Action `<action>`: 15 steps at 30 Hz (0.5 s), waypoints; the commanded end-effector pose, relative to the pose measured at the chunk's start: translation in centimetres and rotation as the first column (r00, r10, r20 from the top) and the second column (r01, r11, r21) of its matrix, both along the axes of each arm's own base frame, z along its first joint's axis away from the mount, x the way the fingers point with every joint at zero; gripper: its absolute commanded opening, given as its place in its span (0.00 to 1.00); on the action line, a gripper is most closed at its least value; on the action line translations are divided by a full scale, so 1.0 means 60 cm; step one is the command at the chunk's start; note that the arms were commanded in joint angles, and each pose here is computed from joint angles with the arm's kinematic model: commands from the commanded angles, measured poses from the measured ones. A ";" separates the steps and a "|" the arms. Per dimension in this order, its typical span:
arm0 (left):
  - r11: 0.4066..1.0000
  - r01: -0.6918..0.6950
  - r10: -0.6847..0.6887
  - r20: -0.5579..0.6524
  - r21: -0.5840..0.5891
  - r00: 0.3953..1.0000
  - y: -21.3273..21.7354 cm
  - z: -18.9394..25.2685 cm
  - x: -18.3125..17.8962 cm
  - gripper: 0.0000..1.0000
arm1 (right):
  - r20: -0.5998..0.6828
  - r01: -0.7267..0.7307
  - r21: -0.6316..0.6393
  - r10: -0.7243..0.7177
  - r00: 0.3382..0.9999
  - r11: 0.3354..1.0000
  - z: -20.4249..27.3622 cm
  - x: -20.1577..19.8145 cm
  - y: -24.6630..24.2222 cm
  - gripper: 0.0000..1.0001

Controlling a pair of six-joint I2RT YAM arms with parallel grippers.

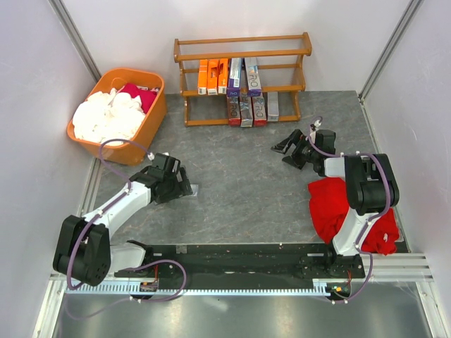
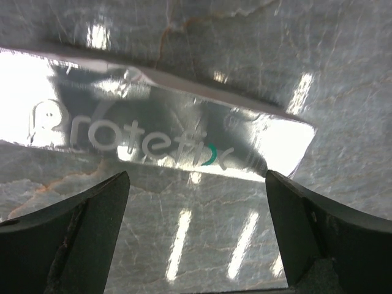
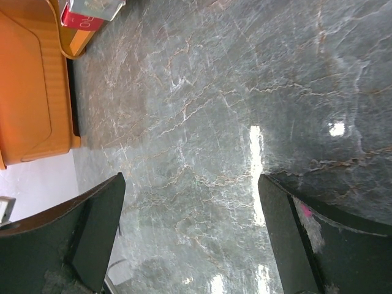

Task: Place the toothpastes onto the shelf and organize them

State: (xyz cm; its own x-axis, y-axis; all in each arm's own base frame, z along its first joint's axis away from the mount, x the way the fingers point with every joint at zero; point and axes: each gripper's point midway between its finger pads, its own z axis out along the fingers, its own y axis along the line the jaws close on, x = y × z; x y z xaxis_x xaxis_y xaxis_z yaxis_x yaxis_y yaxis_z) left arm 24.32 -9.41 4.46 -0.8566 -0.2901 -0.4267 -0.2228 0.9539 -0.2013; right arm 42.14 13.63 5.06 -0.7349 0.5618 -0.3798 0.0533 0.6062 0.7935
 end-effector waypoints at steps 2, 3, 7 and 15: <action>0.998 -0.066 0.068 0.151 -0.017 0.986 0.002 0.032 0.068 1.00 | -0.035 -0.034 -0.014 0.033 0.999 0.999 -0.017 -0.025 0.008 0.98; 0.998 -0.067 0.068 0.121 -0.009 0.990 0.004 0.019 0.071 1.00 | -0.036 -0.037 -0.011 0.037 0.999 0.999 -0.019 -0.026 0.009 0.98; 0.998 -0.061 0.061 0.090 0.001 0.994 0.001 0.003 0.087 1.00 | -0.043 -0.045 0.004 0.045 0.998 0.999 -0.024 -0.029 0.013 0.98; 0.994 -0.066 0.078 0.135 -0.087 0.988 -0.022 0.004 0.116 1.00 | -0.039 -0.091 0.001 0.091 0.995 0.996 -0.026 -0.030 0.037 0.98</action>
